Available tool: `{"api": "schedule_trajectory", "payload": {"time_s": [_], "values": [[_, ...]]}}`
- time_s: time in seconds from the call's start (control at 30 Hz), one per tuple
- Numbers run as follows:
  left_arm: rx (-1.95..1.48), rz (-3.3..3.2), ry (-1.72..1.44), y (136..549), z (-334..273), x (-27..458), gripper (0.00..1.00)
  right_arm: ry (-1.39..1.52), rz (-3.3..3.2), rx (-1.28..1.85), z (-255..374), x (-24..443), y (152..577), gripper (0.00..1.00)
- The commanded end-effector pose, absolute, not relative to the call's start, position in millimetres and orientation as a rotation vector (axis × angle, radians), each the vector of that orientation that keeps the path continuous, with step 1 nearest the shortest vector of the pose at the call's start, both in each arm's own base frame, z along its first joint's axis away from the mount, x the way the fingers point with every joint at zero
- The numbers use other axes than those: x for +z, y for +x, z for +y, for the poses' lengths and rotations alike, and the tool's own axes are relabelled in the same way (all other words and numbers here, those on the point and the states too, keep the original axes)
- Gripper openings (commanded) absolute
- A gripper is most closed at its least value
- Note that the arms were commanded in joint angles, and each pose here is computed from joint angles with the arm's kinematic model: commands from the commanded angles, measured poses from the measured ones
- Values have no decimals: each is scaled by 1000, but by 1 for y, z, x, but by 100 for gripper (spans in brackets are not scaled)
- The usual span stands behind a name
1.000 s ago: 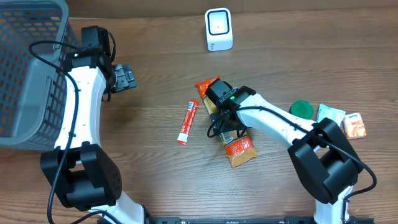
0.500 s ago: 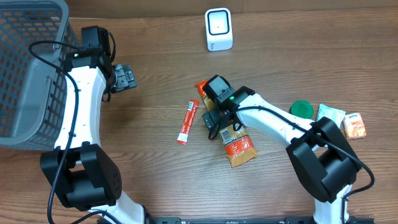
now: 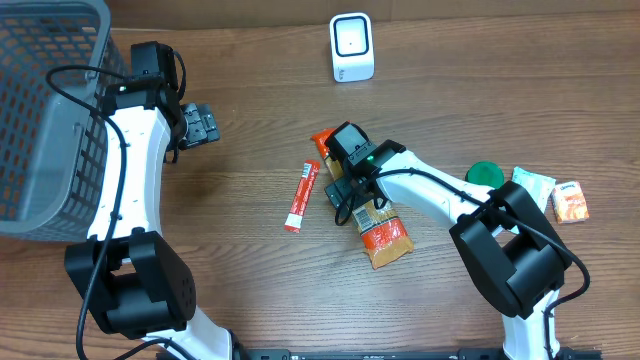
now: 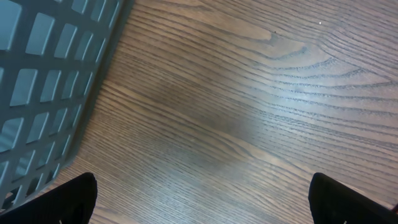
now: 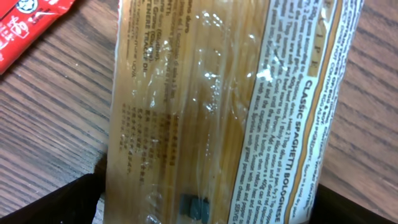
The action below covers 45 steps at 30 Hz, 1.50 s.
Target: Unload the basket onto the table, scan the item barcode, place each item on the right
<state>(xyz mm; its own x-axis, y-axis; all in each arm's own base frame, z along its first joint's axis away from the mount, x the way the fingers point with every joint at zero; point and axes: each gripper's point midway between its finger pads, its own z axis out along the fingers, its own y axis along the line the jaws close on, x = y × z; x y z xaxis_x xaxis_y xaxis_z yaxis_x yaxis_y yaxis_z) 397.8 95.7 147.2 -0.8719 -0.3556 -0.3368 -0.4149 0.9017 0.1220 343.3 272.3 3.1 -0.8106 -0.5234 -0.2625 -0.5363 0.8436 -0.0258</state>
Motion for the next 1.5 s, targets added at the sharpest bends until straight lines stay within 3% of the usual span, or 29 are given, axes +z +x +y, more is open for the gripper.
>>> {"api": "schedule_trajectory", "payload": {"time_s": [0.0, 0.53, 0.8, 0.97, 1.2, 1.27, 1.3, 1.47], "values": [[264, 2739, -547, 402, 93, 156, 100, -871, 2737, 78, 278, -1, 347, 100], [264, 2739, -547, 402, 93, 156, 100, -914, 2666, 45, 280, 3, 359, 100], [264, 2739, -547, 402, 93, 156, 100, -858, 2752, 22, 270, -2, 347, 63], [264, 2739, -547, 402, 93, 156, 100, -826, 2868, -34, 253, -7, 326, 60], [264, 2739, -547, 402, 93, 156, 100, -786, 2964, -212, 222, -6, 309, 63], [265, 2739, -547, 402, 93, 156, 100, -785, 2963, -227, 220, -6, 309, 80], [264, 2739, -547, 402, 93, 156, 100, -782, 2961, -220, 221, -6, 310, 100], [264, 2739, -547, 402, 93, 156, 100, -783, 2967, -34, 244, -8, 308, 100]]}}
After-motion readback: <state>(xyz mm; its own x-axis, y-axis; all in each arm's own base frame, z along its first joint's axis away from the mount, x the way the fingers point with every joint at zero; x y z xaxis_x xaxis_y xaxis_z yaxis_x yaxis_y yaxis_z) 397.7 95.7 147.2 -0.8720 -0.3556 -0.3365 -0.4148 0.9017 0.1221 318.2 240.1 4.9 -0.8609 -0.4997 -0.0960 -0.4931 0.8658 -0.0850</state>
